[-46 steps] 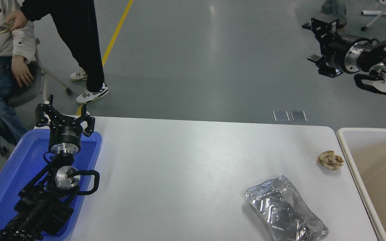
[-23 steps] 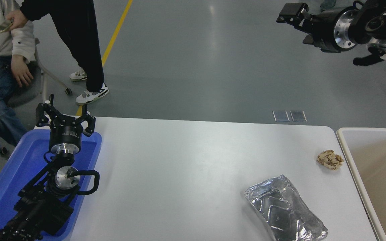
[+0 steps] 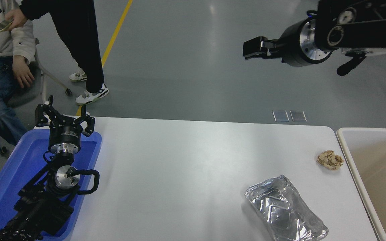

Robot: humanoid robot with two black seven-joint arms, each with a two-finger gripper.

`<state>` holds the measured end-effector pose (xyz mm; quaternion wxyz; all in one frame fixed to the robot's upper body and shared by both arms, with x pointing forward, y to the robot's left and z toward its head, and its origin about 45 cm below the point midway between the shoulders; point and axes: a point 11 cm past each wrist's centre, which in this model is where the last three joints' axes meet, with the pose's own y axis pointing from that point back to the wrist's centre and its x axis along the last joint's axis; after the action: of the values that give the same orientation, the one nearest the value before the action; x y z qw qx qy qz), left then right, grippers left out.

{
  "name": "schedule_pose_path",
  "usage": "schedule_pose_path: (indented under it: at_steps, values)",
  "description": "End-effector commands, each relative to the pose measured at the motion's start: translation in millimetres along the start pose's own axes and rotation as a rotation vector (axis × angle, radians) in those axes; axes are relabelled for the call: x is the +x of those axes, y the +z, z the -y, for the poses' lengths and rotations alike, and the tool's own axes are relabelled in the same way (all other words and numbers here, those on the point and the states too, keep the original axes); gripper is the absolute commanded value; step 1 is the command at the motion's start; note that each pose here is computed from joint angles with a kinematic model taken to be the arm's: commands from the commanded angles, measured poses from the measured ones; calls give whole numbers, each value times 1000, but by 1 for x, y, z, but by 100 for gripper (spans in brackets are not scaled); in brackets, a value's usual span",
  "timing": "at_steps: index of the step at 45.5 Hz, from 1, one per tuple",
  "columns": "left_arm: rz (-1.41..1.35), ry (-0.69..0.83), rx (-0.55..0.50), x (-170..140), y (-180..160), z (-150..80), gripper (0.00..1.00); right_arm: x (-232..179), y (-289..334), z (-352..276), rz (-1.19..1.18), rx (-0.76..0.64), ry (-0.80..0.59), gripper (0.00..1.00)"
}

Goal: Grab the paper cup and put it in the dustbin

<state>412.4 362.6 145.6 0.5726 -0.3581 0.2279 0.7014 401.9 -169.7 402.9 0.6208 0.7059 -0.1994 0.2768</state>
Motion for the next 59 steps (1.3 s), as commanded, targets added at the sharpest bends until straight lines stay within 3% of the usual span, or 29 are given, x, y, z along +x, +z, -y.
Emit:
schedule_pose_path:
  at_steps: [1,14,29,59]
  values:
    - [0,0,0,0,0,0,99,-30,-14,4,-87,-27,-140,100]
    - [0,0,0,0,0,0,99,-66,15,6,-70,-99,-307,100]
    - [-1,1,-1,0,0,0,99,-94,78,-11,119,-148,-403,100]
    - [0,0,0,0,0,0,99,-80,72,-47,120,-128,-410,100]
